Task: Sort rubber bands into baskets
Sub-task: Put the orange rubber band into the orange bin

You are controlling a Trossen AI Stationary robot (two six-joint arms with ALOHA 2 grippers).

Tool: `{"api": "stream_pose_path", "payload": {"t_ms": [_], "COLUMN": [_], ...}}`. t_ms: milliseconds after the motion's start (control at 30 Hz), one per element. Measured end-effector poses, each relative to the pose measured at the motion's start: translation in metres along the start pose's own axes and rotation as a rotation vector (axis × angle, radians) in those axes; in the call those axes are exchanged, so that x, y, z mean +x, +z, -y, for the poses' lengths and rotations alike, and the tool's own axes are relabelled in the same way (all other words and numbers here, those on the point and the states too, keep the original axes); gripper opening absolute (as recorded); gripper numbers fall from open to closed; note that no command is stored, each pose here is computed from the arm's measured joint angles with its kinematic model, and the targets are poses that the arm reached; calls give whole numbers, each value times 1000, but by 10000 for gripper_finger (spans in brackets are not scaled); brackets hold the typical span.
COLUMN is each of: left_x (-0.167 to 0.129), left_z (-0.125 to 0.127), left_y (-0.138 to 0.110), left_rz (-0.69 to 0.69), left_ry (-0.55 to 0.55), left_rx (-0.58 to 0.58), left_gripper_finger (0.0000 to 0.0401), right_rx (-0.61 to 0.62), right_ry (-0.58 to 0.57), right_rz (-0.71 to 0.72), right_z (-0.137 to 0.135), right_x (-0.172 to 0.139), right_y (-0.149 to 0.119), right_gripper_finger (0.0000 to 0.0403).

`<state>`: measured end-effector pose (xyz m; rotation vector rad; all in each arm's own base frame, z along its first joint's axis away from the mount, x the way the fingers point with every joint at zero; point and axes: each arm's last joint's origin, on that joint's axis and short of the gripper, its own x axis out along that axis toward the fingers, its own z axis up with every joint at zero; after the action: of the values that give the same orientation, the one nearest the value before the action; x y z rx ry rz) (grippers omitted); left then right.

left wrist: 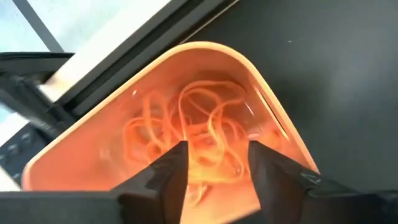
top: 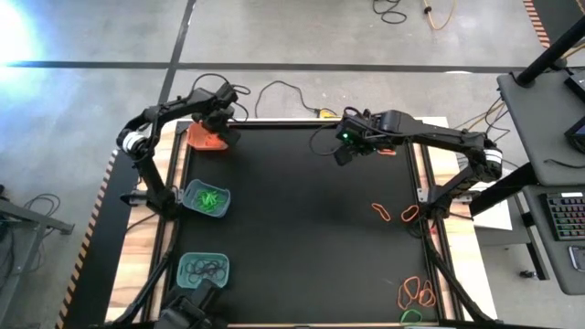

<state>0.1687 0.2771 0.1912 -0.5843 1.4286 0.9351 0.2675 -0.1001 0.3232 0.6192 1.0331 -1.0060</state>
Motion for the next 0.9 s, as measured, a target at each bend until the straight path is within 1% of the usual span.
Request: {"api": "stream_pose_path", "payload": {"t_ms": [133,267,333,467,567,633,767,900], "left_x": [-26,-52,-66,-90,-108,-120,-140,-154], "left_z": [-4,-8,-8,-4,7,16,40,66], "left_y": [-12,-28,-35,-43,-43,-42,-40,-43], "left_rz": [26,41,82,216,359,457,620,712], "left_ry": [-15,-31,-80,-232,-341,-395,-453,-500], "left_rx": [-4,-7,-26,-63,-23,22,119,221], "left_gripper_finger": [179,193,194,192,190,189,189,189], "right_rx": [115,205,248,357,403,435,523,571], "right_ry": [-65,-147,-177,-213,-218,-185,-85,-104], "right_rz": [-48,-103,-130,-181,-183,-184,-189,-205], "right_z": [16,36,47,73,91,102,118,132], "right_x": [20,45,61,92,112,123,146,166], "right_y": [-1,-3,-4,-7,-9,-9,-8,-11], "right_gripper_finger": [217,215,212,204,198,193,176,155]}}
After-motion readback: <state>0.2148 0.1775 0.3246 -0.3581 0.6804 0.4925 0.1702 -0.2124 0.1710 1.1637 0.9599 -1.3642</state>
